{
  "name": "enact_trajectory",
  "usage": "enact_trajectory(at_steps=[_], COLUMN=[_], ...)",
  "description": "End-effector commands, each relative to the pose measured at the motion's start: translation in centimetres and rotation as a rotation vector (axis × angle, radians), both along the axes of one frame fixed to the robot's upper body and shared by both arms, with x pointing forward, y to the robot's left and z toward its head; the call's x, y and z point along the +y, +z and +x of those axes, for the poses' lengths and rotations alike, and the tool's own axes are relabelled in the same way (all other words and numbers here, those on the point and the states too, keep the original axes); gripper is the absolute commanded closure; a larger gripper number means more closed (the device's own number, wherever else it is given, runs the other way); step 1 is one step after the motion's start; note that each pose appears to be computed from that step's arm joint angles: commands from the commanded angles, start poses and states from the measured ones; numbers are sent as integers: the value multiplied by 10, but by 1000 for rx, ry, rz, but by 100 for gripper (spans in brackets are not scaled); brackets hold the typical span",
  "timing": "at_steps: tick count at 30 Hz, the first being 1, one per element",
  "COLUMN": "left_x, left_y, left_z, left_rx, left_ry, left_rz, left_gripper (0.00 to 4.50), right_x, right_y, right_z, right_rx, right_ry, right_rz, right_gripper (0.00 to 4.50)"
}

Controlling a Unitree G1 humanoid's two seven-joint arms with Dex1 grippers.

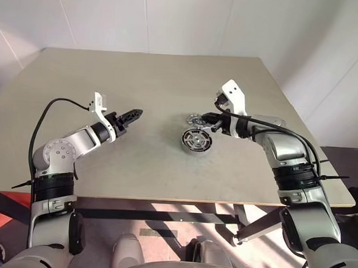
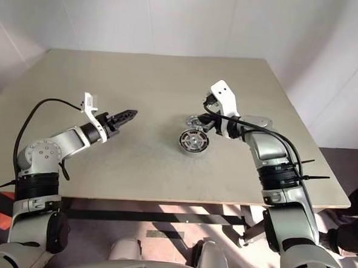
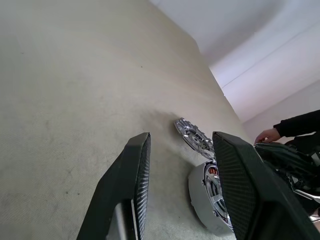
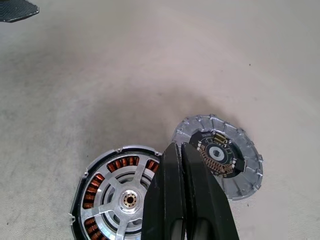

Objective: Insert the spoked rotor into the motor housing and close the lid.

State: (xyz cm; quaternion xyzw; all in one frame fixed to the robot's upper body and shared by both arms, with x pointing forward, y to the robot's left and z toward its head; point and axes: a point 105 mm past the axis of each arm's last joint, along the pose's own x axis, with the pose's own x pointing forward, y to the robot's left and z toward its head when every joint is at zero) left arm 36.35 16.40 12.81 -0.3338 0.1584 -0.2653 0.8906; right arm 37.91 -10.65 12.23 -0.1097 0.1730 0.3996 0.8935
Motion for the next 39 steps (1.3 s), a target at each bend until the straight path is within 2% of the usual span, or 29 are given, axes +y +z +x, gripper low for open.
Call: enact_trajectory(at_steps=[1,3,6,10,13,15,17,20,22,24,29,33,39], left_x=[2,5,9,7,6,3,1,0,1,-1,-5,0,12], left_y=[16,15,12,6,3,0,-2,1,1,-1,-7,-9,-5], left_z=[5,5,5,3,3,4,5,6,6,4,-2,-6,-5], left_rx=[-65,-64,-54,-43,-41,-45,-50,-56,-57,-53,-41,-40,-48], left_ry=[7,17,29,27,22,11,2,11,18,17,24,50,89], left_rz=[18,24,26,32,54,104,141,104,90,89,81,79,81], left_gripper=[243,243,243,243,243,243,243,241,241,241,241,241,241], right_x=[5,3,4,12,13,9,-3,-24,-27,-25,-19,-15,-7], right_y=[-36,-46,-29,47,63,56,36,10,4,1,-4,-1,-21], right_z=[-8,-9,-3,1,-9,-25,-36,-37,-32,-27,-13,-7,-8], right_rx=[94,115,58,-267,-336,-363,-321,-278,-299,-331,-370,-390,-359], right_ry=[-2,-14,-16,123,284,502,685,840,890,937,985,987,1014], right_rz=[-18,-28,3,34,-77,-265,-459,-705,-788,-843,-917,-913,-901], right_gripper=[450,450,450,450,450,450,450,388,321,255,255,255,255])
